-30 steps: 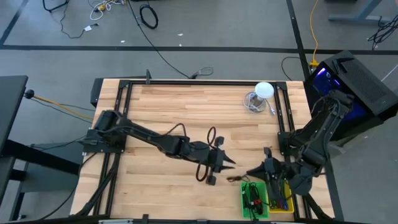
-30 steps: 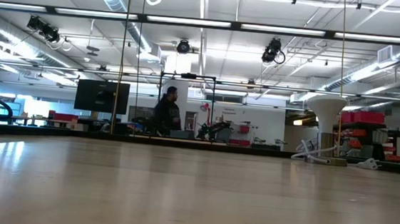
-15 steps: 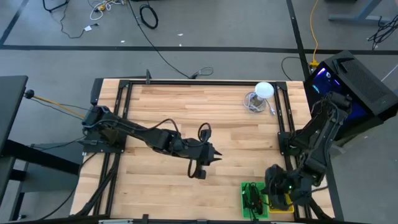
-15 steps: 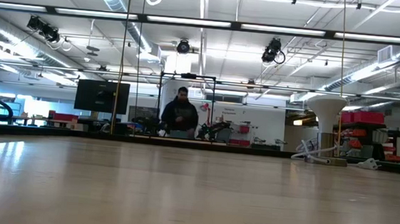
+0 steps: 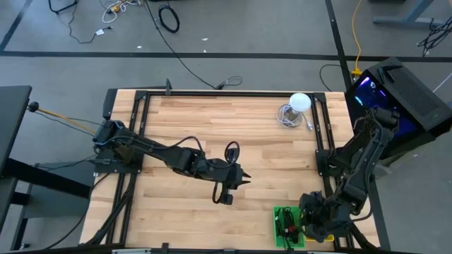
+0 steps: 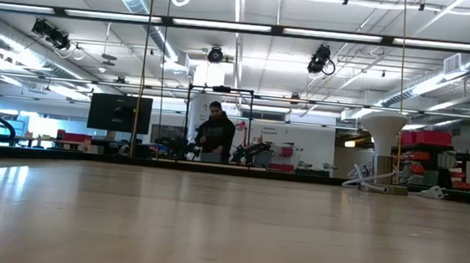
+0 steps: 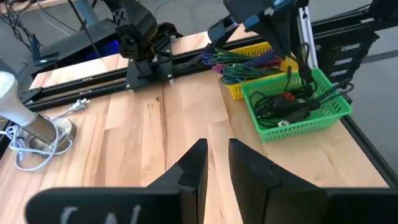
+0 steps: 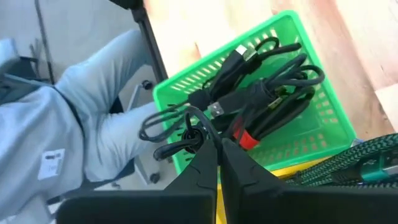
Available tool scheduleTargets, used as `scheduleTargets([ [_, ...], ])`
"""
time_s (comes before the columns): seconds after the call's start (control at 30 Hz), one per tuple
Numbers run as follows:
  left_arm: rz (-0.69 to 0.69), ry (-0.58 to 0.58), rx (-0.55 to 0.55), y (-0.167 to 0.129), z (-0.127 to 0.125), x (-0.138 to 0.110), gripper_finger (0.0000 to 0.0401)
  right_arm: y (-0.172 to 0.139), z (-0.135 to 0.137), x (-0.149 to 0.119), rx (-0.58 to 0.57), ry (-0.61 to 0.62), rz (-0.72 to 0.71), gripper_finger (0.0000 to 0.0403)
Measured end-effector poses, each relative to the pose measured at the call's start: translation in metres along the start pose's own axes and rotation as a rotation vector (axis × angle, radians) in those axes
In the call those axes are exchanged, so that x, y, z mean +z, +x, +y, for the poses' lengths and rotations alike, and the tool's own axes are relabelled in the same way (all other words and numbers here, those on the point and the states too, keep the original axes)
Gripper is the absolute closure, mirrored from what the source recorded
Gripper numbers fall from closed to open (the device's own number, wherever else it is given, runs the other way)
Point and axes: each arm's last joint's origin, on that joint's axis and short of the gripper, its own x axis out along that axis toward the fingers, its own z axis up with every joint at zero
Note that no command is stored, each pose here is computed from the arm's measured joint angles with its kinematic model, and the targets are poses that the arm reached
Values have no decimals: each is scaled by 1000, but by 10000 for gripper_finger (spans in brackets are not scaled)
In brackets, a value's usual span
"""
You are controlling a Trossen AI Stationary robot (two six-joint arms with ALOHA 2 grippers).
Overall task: Pick & Place USB Port
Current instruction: Put the black charger cable into the green basket
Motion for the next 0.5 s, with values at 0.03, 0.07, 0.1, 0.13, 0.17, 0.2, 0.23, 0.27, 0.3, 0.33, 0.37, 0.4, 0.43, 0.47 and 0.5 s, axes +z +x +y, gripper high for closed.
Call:
scheduleTargets([
  [0.03, 3, 1, 0, 0, 0, 0, 332, 2, 0, 0, -6, -4, 1, 403],
  [0.07, 6, 2, 1, 0, 0, -1, 332, 4, 0, -1, -14, -7, 5, 403],
  [0.1, 10, 3, 3, 0, 0, -1, 332, 5, 0, -2, -18, -10, 8, 403],
  [0.13, 17, 4, 6, 0, 0, -2, 332, 7, 0, -2, -21, -12, 9, 403],
  [0.17, 25, 6, 8, 0, 0, -2, 332, 9, 1, -2, -20, -12, 13, 403],
  [0.2, 31, 7, 9, 0, 0, -3, 332, 10, 1, -3, -15, -13, 22, 401],
  [0.23, 37, 7, 9, 0, 0, -4, 332, 10, 2, -3, -15, -14, 27, 397],
  [0.27, 41, 5, 9, 0, 0, -4, 332, 10, 2, -3, -14, -19, 27, 391],
  [0.3, 44, 5, 10, 0, 0, -4, 332, 10, 2, -3, -10, -18, 22, 384],
  [0.33, 45, 6, 14, 0, 0, -5, 332, 10, 2, -3, -9, -17, 12, 376],
  [0.37, 45, 7, 20, 0, 1, -5, 332, 10, 2, -2, -11, -18, 1, 367],
  [0.4, 45, 8, 28, 0, 1, -5, 332, 10, 2, -1, -13, -18, -7, 357],
  [0.43, 46, 8, 38, 0, 1, -5, 332, 11, 2, 0, -14, -19, -12, 348],
  [0.47, 47, 9, 47, 0, 1, -5, 332, 11, 2, 0, -14, -20, -14, 338],
  [0.5, 47, 10, 52, 0, 1, -5, 332, 11, 2, 1, -16, -24, -15, 328],
])
